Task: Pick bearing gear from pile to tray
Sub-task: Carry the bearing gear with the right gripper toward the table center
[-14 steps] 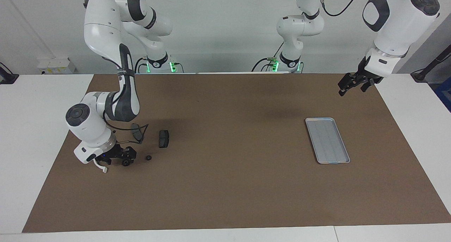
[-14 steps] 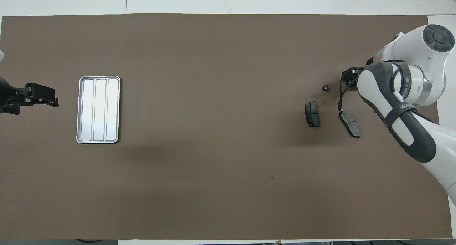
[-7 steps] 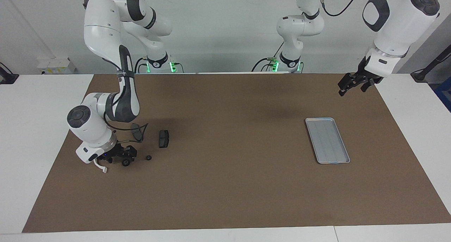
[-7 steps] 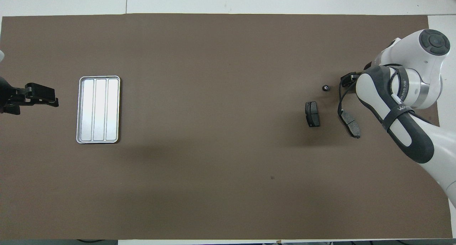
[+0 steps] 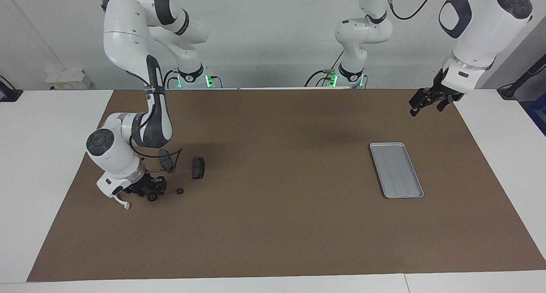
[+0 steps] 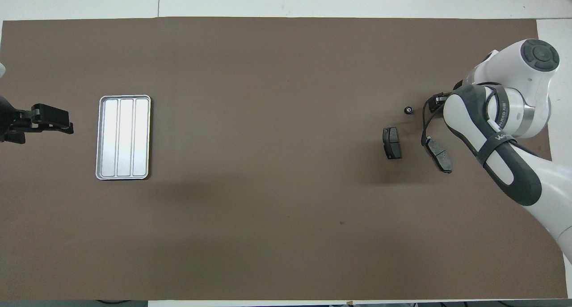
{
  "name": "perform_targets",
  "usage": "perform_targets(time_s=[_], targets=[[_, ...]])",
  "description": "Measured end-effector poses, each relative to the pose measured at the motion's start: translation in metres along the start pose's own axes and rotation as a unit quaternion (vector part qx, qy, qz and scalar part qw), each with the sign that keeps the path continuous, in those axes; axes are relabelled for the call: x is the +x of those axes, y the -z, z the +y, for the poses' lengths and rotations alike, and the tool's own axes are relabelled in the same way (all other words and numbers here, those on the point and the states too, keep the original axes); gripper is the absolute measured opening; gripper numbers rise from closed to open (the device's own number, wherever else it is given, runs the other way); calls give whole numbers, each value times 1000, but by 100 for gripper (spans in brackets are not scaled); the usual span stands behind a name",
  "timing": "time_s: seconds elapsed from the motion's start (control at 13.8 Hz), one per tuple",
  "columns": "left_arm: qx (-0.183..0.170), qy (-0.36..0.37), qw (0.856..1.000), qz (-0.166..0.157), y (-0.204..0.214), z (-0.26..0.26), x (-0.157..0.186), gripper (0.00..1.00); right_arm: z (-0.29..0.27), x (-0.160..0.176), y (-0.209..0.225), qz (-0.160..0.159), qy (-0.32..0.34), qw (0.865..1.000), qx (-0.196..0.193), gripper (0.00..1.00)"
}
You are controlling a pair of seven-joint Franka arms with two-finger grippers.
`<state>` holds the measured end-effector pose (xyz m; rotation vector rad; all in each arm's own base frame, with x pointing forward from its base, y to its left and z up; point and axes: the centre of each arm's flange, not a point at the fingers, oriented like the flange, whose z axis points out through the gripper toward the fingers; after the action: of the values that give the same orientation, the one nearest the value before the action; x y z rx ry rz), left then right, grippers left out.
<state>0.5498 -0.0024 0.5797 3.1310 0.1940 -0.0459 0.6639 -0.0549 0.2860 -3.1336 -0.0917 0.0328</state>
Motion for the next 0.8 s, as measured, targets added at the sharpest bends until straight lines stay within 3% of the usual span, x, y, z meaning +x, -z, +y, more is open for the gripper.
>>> perform_targets(time_s=[0.14,0.36,0.51,0.65,0.8], targets=[[0,0,1000,0,0,0,0,100,-1,2,5,7,0,1000,-1,33],[0,0,1000,0,0,0,0,100,-2,14,31,35,-4,999,-4,33],[0,0,1000,0,0,0,0,100,-22,25,71,66,-20,998,-5,33],[0,0,1000,0,0,0,0,100,-75,25,120,77,-43,996,2,33],[0,0,1000,0,0,0,0,100,-163,14,158,68,-99,993,14,33]])
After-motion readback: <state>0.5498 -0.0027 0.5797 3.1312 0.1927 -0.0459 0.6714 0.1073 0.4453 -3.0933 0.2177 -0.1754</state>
